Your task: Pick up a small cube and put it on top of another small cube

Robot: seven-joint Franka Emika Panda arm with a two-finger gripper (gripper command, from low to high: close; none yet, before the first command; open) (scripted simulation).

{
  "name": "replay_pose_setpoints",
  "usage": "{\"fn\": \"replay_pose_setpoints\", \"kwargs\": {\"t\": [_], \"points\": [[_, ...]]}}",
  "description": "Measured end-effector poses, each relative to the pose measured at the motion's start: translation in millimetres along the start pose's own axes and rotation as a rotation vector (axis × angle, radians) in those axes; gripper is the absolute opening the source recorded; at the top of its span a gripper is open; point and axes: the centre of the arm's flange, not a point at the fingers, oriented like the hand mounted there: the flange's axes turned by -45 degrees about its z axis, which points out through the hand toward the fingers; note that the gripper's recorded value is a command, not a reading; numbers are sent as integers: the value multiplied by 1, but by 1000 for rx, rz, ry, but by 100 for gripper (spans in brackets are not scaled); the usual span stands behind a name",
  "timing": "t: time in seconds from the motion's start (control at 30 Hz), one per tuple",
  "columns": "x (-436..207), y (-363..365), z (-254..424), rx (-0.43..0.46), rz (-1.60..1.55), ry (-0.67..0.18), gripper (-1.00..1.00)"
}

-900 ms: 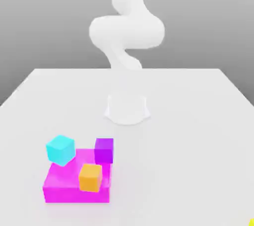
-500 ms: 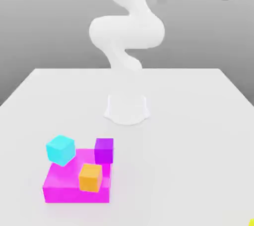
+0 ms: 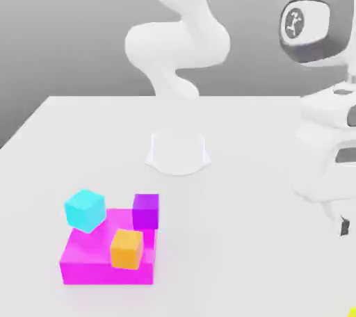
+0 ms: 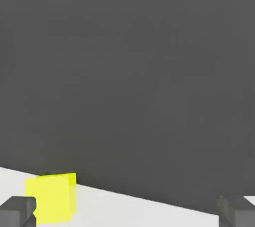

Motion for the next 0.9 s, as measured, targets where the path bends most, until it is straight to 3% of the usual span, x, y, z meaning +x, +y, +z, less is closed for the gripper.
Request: {"fn": "replay_pose_setpoints", "kwargs": {"t": [0.2,0.33,0.37,0.57,0.7,0.9], "points": [[-20,-55,100,27,-47,-128,0],[-32,-67,166,33,-55,-153,0],[-35,-67,177,32,-56,-154,-100],[-36,-68,183,34,-56,-153,-100],[-28,-67,137,35,-56,-154,-100],[-41,47,86,-43,-72,-157,-100]]}}
